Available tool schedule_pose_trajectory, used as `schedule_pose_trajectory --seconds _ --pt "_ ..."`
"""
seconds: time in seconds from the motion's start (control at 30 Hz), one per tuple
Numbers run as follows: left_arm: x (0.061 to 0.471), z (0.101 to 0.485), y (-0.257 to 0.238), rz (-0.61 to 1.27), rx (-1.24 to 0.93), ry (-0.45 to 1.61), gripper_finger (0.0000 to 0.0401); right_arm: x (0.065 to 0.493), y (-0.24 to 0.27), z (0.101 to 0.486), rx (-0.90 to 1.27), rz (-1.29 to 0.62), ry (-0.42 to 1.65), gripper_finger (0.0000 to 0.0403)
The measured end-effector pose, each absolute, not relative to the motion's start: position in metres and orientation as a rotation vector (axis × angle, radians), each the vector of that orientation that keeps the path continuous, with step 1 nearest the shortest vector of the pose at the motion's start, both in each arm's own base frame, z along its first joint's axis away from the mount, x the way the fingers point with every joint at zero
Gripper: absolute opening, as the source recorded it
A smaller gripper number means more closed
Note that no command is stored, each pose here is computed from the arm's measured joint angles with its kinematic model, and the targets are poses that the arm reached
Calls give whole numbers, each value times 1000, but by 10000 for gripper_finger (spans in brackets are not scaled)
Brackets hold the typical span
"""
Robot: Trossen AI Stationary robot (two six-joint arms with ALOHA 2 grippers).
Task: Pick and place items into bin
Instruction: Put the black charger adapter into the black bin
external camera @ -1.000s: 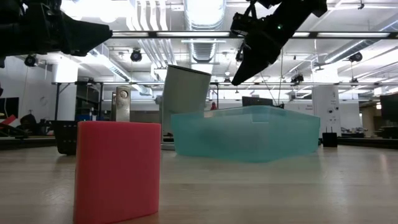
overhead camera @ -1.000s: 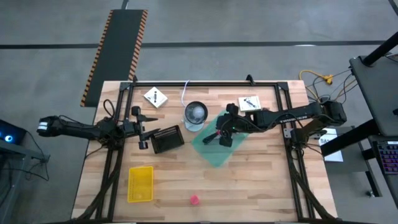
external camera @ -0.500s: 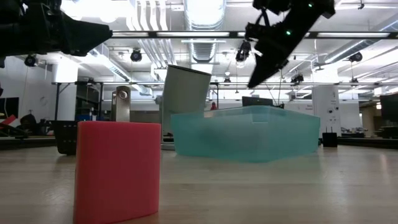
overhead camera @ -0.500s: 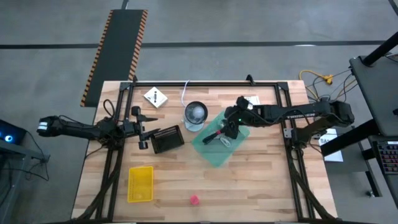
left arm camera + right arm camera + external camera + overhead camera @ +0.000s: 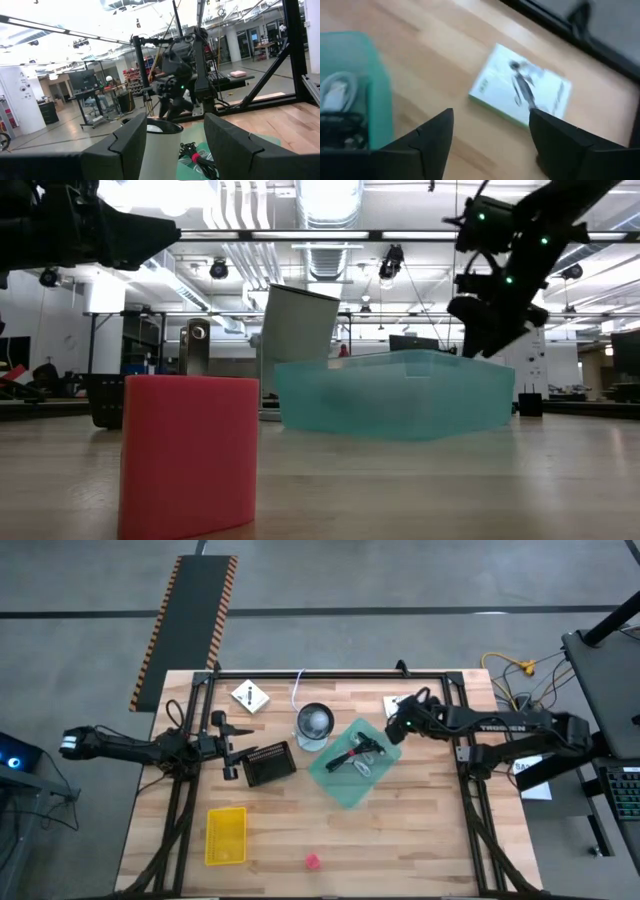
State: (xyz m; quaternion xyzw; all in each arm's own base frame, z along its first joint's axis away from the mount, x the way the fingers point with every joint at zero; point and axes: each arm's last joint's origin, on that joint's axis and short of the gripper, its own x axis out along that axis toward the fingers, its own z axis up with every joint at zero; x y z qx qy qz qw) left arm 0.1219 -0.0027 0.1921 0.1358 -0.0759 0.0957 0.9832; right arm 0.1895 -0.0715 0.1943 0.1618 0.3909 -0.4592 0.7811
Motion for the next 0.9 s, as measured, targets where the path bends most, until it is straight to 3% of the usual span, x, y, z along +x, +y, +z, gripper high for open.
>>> schedule_pose_trajectory --seconds 0.3,0.9 --pt "122 192 -3 193 273 -153 183 167 -76 181 586 -1213 755 265" --pt "122 192 -3 193 273 -152 183 142 -72 153 616 -1502 674 260"
